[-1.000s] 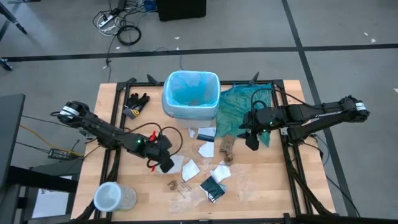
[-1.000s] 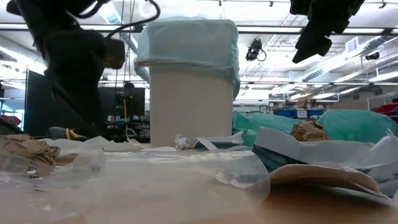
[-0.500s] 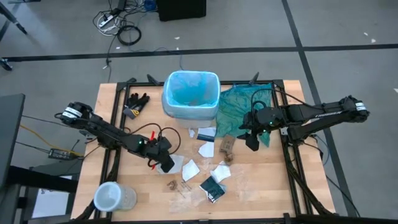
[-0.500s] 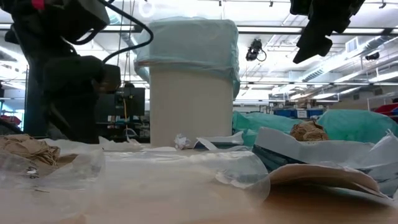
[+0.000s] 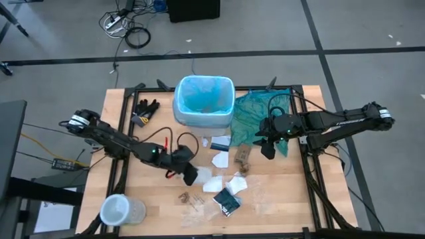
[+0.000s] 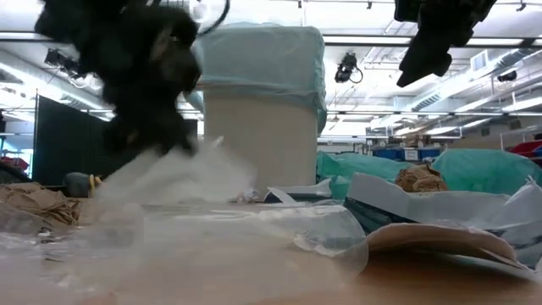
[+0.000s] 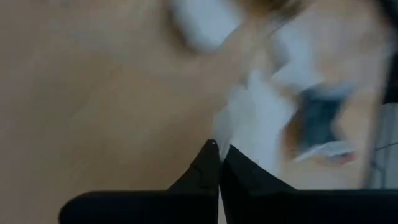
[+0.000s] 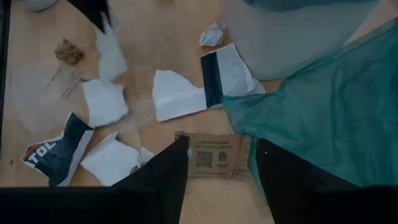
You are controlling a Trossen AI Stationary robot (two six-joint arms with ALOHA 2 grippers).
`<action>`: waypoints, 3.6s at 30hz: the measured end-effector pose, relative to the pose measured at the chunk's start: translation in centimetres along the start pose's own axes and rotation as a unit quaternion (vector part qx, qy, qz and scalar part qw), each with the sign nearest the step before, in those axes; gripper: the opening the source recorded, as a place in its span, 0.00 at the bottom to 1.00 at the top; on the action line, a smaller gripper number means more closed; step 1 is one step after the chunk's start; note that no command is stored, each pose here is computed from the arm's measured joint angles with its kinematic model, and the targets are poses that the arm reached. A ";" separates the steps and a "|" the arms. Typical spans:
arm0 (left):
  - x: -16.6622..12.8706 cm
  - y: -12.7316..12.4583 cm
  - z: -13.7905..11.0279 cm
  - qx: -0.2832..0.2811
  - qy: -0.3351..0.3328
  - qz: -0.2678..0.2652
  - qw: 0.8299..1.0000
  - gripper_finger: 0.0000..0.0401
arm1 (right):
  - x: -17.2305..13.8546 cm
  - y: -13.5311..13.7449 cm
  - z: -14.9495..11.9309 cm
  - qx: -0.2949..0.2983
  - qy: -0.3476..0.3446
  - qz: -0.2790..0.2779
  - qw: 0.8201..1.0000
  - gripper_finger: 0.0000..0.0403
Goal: Place trash/remove bag and relplace
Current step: Put the white napkin into the trash bin
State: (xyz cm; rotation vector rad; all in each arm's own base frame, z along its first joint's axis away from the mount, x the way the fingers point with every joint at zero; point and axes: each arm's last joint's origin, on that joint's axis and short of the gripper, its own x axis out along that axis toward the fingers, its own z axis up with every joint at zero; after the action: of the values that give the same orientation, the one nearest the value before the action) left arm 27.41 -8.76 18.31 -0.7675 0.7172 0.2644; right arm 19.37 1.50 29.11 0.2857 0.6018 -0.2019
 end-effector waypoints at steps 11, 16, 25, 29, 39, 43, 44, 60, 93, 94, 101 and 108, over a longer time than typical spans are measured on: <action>-6.0 -6.7 10.1 0.150 -0.118 -0.020 0.981 0.00 | 0.0 0.0 0.0 -0.002 0.000 0.000 1.000 0.40; -10.8 -9.7 14.9 0.215 -0.199 -0.046 0.955 0.00 | 0.0 0.0 0.0 -0.013 -0.001 0.000 1.000 0.40; -18.4 -9.4 20.5 0.302 -0.295 0.163 0.891 0.00 | 0.0 0.0 0.1 -0.014 -0.004 0.000 1.000 0.40; -18.4 -6.9 22.4 0.305 -0.273 0.217 0.886 0.00 | 0.0 -0.1 0.2 -0.011 -0.014 -0.010 1.000 0.39; -15.0 0.1 23.5 0.302 -0.108 0.183 0.929 0.11 | 0.0 -0.1 0.8 0.001 -0.042 -0.006 0.999 0.38; -15.5 -0.1 24.3 0.322 -0.127 0.130 0.929 0.21 | 0.0 0.0 0.9 -0.001 -0.047 -0.003 0.999 0.40; -15.9 -0.4 24.5 0.327 -0.133 0.122 0.928 0.23 | 0.0 0.0 1.0 0.000 -0.049 -0.002 0.999 0.40; -16.6 -0.8 25.5 0.382 -0.101 0.149 0.906 0.47 | 0.0 0.1 1.0 -0.001 -0.048 0.012 0.999 0.48; -18.3 -3.0 27.1 0.450 -0.127 0.236 0.852 0.47 | -0.1 0.3 1.9 0.006 -0.089 0.035 0.995 0.48; -18.5 -3.3 27.1 0.451 -0.132 0.239 0.850 0.47 | -0.1 0.3 1.9 0.007 -0.092 0.035 0.995 0.48; -18.0 -3.9 27.3 0.454 -0.139 0.229 0.850 0.47 | -0.8 0.2 4.4 0.050 -0.227 0.010 0.973 0.46; -15.6 -3.7 27.7 0.455 -0.117 0.217 0.856 0.47 | -2.6 -0.6 8.1 0.076 -0.372 0.004 0.925 0.14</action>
State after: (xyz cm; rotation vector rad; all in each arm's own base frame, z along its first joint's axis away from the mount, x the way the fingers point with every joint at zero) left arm 31.32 8.88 44.74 0.3424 0.6778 0.3736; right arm 21.35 -1.38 36.88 0.3338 -0.1719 -0.3284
